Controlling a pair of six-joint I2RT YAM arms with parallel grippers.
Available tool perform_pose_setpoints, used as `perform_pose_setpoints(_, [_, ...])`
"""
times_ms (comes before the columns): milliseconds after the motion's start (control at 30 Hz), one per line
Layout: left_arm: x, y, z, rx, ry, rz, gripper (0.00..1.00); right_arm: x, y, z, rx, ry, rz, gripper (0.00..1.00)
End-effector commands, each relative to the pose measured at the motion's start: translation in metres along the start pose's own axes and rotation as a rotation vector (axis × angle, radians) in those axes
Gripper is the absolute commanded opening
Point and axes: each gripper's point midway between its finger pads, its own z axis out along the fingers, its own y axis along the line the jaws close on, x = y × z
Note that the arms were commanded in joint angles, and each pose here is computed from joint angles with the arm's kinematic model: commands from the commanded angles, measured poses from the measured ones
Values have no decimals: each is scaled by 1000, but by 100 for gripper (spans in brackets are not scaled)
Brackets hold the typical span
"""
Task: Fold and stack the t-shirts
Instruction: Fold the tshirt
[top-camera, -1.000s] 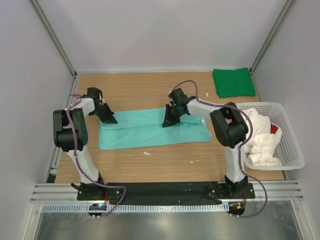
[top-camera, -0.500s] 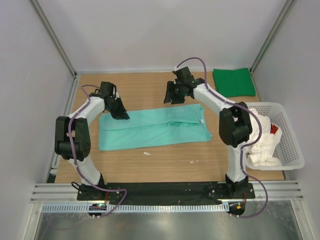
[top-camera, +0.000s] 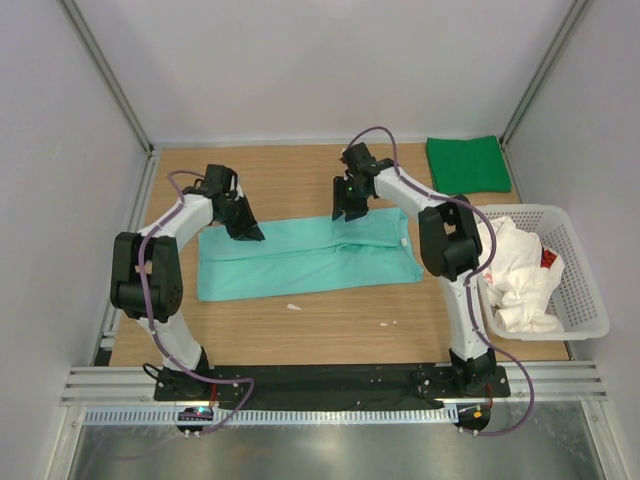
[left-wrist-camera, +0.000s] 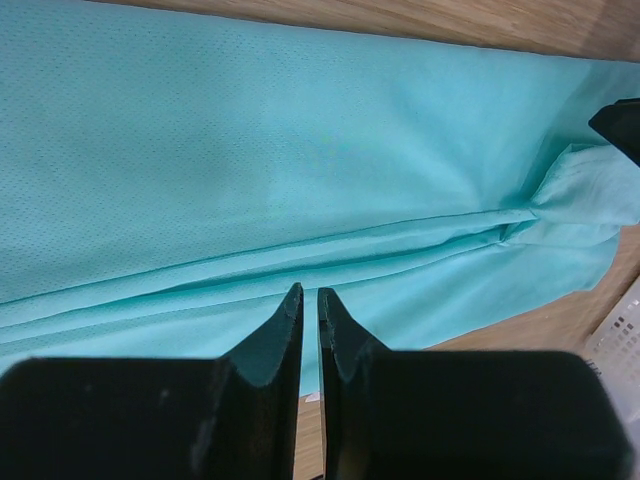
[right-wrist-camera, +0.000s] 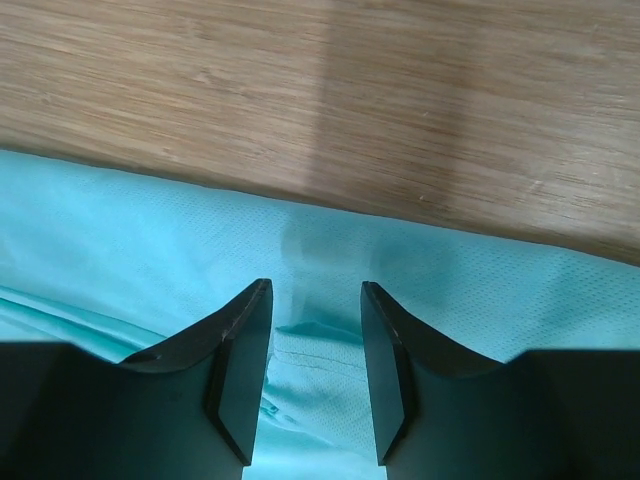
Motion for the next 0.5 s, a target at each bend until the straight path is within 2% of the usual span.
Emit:
perform_pose_setpoints(0, [-1,-5,2,30,2,11,11,-1,12,-18,-37,-15,-7,46])
perform_pose_setpoints(467, [2,-1,4,19,10,24,10,33,24,-53,-109,25,29,43])
